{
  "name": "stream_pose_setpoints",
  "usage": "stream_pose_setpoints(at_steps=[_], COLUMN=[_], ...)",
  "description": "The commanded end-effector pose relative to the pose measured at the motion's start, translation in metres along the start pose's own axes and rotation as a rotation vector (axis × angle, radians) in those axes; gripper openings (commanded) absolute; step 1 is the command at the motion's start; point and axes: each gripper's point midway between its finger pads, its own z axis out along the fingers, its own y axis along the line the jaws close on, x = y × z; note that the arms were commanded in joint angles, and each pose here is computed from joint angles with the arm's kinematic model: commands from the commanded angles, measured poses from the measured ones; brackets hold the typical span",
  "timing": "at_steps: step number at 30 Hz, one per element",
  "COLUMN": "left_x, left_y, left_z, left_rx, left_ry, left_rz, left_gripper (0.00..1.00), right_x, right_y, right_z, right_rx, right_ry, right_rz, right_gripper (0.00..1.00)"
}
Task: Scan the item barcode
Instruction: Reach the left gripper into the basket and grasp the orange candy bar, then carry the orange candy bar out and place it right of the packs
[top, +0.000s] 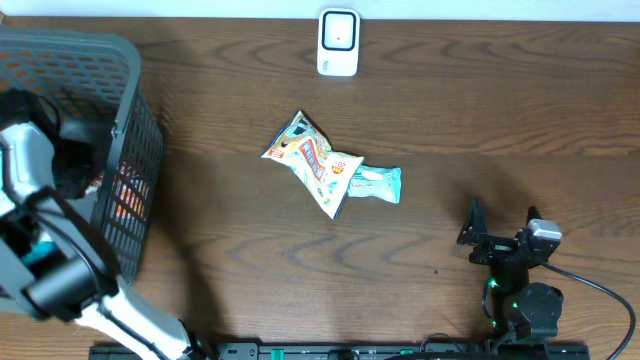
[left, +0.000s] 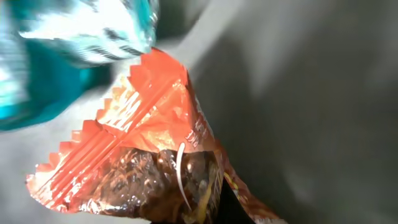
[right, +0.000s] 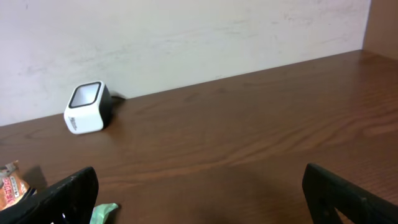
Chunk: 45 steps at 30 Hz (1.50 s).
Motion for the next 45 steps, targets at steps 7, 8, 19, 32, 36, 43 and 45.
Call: stream_pose_setpoints(at_steps=[7,8,19,32,36,43,45], left_x=[-0.019,-0.016,0.091,0.242,0.308,0.404,0.430], left_y=[-0.002,-0.001,-0.015,-0.079,-0.105,-0.145,-0.155], left_z=[-0.171,-0.185,-0.350,-0.313,-0.276,-0.216,-0.198], left_rx=[0.319,0.357,0.887,0.874,0.814,0.773,0.773], left_ry=[-0.304,-0.318,-0.416,-0.169,-0.070,0.019,0.037], left_rz=[-0.019,-0.017,0.223,0.682,0.877,1.081,1.120], left_gripper=[0.07,0.07,0.07,0.07,0.07,0.07,0.07], right_x=[-0.001,-0.001,-0.001,-0.001,-0.001,-0.001,-0.001], right_y=[-0.003,-0.003,-0.003,-0.003,-0.003,-0.003,-0.003], right_z=[0.000,0.000,0.000,0.000,0.000,0.000,0.000], right_rx=[0.013,0.013,0.013,0.013,0.013,0.013,0.013], right_ry=[-0.005,-0.005,-0.005,-0.005,-0.005,-0.005,-0.005], right_rz=[-0.013,-0.013,-0.013,-0.013,-0.013,-0.013,-0.013], right_gripper=[0.99,0.99,0.99,0.99,0.99,0.99,0.99])
